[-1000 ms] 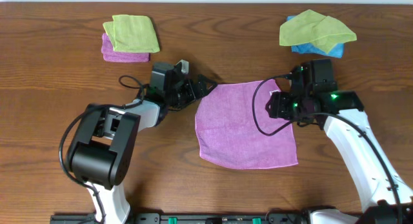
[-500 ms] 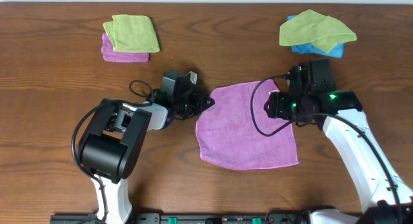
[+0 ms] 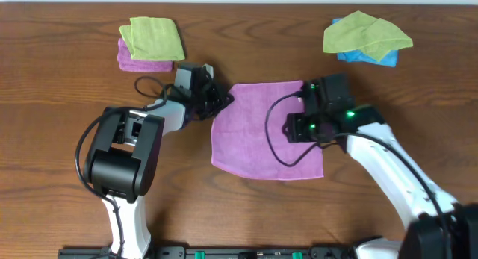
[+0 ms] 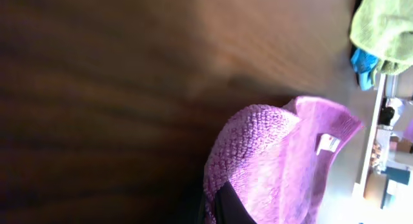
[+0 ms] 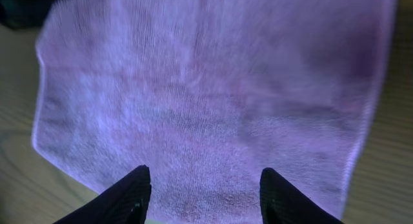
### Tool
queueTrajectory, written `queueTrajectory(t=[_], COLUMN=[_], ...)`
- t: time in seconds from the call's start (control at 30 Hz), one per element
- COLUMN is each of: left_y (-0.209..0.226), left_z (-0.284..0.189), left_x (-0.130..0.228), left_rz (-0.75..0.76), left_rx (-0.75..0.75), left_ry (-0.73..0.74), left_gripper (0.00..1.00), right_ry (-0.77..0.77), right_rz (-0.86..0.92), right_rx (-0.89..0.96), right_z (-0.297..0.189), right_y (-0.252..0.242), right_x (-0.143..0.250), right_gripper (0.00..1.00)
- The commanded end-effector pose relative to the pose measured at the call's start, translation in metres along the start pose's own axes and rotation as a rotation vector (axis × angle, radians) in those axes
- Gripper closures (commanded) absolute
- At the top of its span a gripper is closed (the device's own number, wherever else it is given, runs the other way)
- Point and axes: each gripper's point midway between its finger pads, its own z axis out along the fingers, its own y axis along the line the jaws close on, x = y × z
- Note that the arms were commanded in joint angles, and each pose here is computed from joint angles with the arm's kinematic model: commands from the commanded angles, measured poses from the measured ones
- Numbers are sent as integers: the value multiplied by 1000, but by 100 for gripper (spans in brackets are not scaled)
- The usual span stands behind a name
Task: Fold the cloth
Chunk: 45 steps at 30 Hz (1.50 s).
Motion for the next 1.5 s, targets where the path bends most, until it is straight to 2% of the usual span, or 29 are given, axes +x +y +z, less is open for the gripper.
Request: queueTrajectory(t=[0.0, 0.17, 0.47, 0.8, 1.03, 1.07, 1.17, 1.2, 1.27, 1.3, 1.47], left_y=[-3, -12, -33, -56, -57, -56, -54, -53, -49, -47, -38], left_z=[2, -4, -23, -32, -42, -44, -48, -49, -52, -53, -60], left_x=[-21, -44, -87, -110, -136, -139, -147, -149, -154, -156, -165], left_rz=[69, 89, 109, 147, 178, 186, 222, 226, 221, 228, 229], left_rx=[-31, -27, 17, 48, -18, -33, -77, -94, -128, -144, -192], left_ry=[-61, -115, -202, -257, -360, -372, -403, -413, -434, -444, -483], left_gripper=[94, 94, 94, 92, 90, 88, 66, 66, 59, 49, 46], right_ry=[57, 122, 189, 174, 209, 211, 214, 213, 213, 214, 215], right_rz=[-7, 10, 38, 38, 50, 51, 51, 51, 51, 51, 51], right_rx=[4, 26, 46, 50, 59, 60, 60, 60, 61, 61, 62], right_z=[19, 38, 66, 70, 73, 74, 74, 74, 74, 74, 74], right_y=[0, -8, -18, -20, -25, -25, -26, -26, -26, -26, -26], right_x=[11, 21, 33, 31, 46, 47, 48, 48, 48, 48, 49], right_gripper=[47, 50, 66, 66, 71, 72, 75, 77, 78, 79, 82])
